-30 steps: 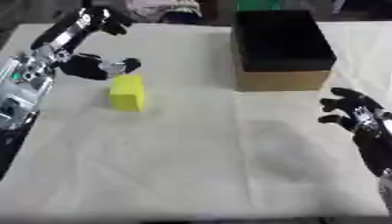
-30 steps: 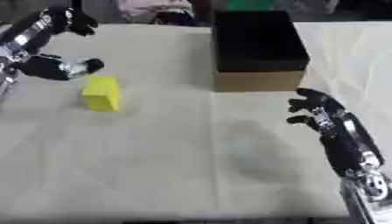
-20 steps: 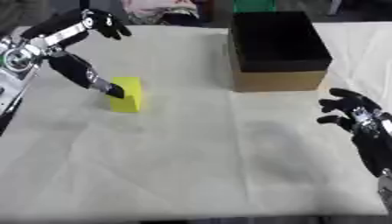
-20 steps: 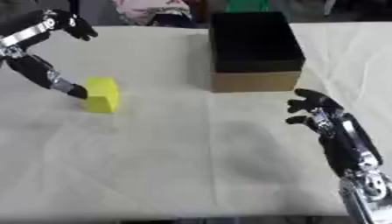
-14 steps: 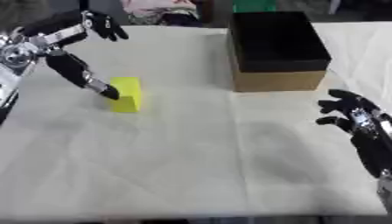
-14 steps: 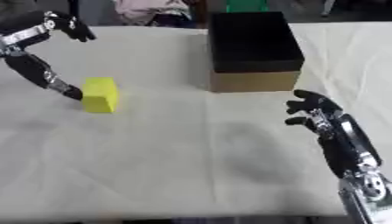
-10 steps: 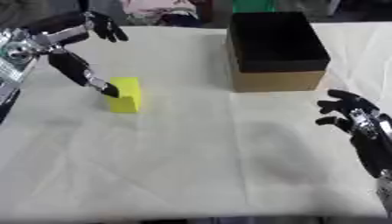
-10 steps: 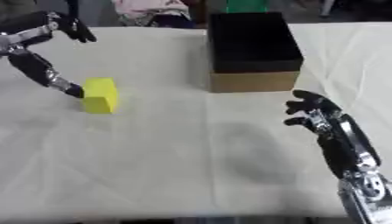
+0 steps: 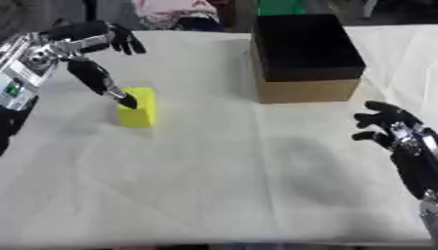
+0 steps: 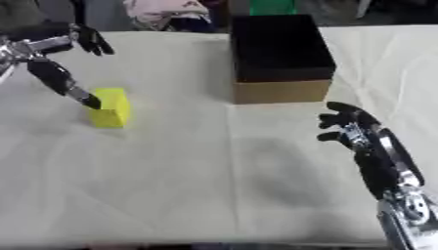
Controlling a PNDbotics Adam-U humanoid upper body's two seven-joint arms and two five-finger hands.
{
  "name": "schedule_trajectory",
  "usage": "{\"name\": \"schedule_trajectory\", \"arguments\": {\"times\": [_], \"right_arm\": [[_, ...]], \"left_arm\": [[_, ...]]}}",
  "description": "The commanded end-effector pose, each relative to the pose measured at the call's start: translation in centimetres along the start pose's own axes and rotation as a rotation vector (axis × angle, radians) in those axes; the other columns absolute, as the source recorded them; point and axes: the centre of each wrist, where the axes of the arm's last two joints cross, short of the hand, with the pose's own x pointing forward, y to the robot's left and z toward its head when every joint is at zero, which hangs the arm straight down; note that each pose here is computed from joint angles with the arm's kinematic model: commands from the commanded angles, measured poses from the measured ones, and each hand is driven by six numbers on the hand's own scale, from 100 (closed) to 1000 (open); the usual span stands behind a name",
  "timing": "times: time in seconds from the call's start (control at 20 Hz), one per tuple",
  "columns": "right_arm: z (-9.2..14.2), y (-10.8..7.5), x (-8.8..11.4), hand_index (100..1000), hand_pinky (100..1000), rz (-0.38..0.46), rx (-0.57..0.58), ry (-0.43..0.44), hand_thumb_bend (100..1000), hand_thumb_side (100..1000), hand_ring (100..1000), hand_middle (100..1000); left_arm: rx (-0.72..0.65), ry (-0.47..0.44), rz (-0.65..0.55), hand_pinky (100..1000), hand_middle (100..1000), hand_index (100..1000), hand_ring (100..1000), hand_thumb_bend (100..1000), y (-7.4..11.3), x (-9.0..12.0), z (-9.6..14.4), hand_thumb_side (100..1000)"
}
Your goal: Pick up objects on the table and place them in the box.
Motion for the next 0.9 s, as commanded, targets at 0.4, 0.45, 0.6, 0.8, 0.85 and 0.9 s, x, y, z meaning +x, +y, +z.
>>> {"name": "schedule_trajectory", "arguments": {"times": [0.4,0.45,0.6,0.8,0.85,0.9], "right_arm": [[-0.1,-0.3,0.3,830,655,0.017,0.007,-0.007,100,725,843,563],[-0.1,-0.3,0.3,830,655,0.016,0.007,-0.007,100,725,843,563],[-0.1,-0.3,0.3,830,655,0.015,0.007,-0.007,100,726,843,563],[-0.1,-0.3,0.3,830,655,0.014,0.008,-0.006,100,726,843,563],[-0.1,-0.3,0.3,830,655,0.014,0.008,-0.006,100,726,843,563],[-0.1,-0.3,0.3,830,655,0.014,0.008,-0.006,100,726,843,562]], "left_arm": [[-0.057,0.071,-0.066,760,718,807,734,892,-0.6,-1.3,-1.1,479],[-0.062,0.075,-0.067,759,718,806,734,889,-0.8,-1.5,-1.2,470],[-0.073,0.085,-0.067,758,715,803,733,877,-1.2,-1.8,-1.3,433],[-0.084,0.095,-0.064,755,710,797,730,867,-1.8,-2.1,-1.5,389],[-0.085,0.097,-0.062,755,709,795,729,863,-1.9,-2.2,-1.6,384],[-0.086,0.099,-0.061,754,708,794,728,851,-2.0,-2.3,-1.6,378]]}}
